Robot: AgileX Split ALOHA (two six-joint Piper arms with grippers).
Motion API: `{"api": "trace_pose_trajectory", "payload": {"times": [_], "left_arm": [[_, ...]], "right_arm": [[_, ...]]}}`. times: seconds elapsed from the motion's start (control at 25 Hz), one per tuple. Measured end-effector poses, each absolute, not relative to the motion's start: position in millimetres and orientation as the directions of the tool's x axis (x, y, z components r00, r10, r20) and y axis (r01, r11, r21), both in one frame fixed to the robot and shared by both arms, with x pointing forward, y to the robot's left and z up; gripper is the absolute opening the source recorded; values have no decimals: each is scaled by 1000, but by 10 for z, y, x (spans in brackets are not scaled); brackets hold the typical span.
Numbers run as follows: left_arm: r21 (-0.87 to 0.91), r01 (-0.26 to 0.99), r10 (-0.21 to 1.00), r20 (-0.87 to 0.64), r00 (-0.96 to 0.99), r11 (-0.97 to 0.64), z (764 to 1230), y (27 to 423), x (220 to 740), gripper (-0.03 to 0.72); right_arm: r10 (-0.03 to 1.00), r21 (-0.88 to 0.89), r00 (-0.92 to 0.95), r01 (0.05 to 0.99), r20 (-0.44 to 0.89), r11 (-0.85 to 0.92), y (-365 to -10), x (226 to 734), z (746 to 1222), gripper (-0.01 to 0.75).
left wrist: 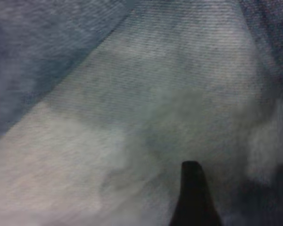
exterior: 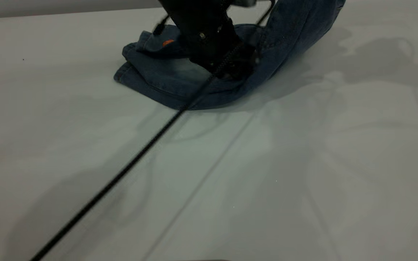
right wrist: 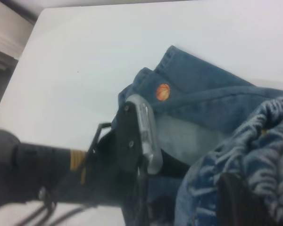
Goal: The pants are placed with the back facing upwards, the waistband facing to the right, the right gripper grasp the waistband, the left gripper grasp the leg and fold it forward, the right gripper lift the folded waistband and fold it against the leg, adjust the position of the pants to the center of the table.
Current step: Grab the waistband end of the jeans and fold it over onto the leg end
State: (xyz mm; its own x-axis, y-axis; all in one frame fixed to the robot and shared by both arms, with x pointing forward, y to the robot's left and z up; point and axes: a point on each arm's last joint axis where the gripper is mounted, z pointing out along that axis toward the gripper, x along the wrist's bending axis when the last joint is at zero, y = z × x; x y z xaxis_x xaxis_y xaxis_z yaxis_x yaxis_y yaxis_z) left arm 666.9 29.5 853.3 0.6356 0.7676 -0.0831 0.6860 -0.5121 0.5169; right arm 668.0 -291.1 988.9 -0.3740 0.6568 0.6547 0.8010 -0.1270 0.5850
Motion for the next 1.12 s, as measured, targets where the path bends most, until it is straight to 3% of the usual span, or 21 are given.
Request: {"api": "trace_pose_trajectory", "payload": {"times": [0.2,0.32,0.64,0.88,1.12], "left_arm": [[549,692,801,-66,595,-469,9162,676,6935,453],[541,724,835,-70,546,-428,9296,980,7055,453],[454,819,902,-70,426,-351,9020,1603,7249,453],[386,836,901,-30,433,-390,8504,1658,7271,453],[390,828,896,-17,443,-402,8418,1617,7289,453]], "right_arm": [[647,587,-391,802,654,-108,-2834,6675,9890,54],[642,597,-420,799,642,-75,-2673,6675,9886,54],[618,631,-500,776,606,10,-2104,6645,9883,54],[608,668,-539,744,583,19,-1794,6629,9903,54],[582,719,-570,694,580,-38,-1556,6636,9975,54]]}}
